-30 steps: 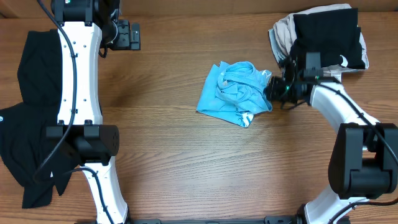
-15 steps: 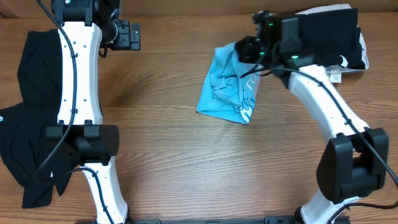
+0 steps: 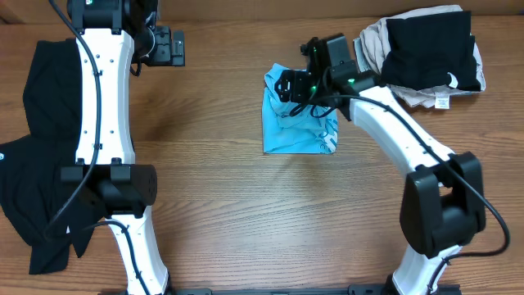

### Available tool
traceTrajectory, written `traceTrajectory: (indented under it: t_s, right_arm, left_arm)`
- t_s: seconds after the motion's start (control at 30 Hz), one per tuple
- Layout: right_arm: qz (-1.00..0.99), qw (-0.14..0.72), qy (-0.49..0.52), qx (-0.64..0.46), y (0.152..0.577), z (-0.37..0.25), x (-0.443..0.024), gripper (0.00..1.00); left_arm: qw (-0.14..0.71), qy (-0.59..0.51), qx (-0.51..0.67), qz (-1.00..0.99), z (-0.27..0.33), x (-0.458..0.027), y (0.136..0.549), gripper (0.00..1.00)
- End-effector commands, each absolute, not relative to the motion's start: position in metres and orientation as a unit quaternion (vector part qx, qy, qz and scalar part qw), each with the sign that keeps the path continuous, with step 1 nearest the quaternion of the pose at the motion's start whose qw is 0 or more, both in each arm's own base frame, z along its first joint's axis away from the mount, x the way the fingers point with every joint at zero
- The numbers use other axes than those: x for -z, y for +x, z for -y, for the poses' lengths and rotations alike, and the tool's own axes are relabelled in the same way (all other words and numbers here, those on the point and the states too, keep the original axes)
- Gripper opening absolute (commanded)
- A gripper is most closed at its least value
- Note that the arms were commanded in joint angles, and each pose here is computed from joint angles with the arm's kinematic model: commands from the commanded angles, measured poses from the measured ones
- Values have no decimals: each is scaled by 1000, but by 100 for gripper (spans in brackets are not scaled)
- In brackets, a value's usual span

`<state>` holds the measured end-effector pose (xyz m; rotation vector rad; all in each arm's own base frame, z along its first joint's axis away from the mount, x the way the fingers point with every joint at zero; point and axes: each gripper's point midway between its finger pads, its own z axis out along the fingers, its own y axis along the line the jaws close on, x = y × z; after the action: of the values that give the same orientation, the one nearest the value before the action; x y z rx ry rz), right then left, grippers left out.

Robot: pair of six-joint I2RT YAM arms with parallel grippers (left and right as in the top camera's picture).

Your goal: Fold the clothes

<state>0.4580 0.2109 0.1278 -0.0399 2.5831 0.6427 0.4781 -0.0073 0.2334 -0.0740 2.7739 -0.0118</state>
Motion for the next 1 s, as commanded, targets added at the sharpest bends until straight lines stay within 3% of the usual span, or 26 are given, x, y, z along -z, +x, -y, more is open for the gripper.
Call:
traceTrajectory:
  t_s: [0.0,0.1,0.23,0.4,0.77,0.83,0.97]
  right_arm:
    - [-926,293,-24,-237,459,-202,-193,87]
    - [-941,261,-18,-213,444,-197,-180,87]
    - [-960,225,6,-165,432,-189,-144,79]
    - [-969,196,21,-149,426,-187,-109,58]
    - [-976,186,44,-107,433,-175,-73,51]
    - [-975,188,44,-106,434,-175,-74,43]
    - [-974,192,43,-110,435,-176,-81,5]
  left_arm:
    - [196,-12,9,-980,11,-244,478,100]
    - [198,-12,9,-980,11,-244,479,100]
    - [200,-12,9,-980,11,-244,479,100]
    - [200,-12,9,-980,11,-244,479,100]
    - [200,-10,8,-980,11,-244,479,100]
    - [199,-10,8,-980,11,-244,479,100]
    - [200,-10,8,-980,11,-244,479,100]
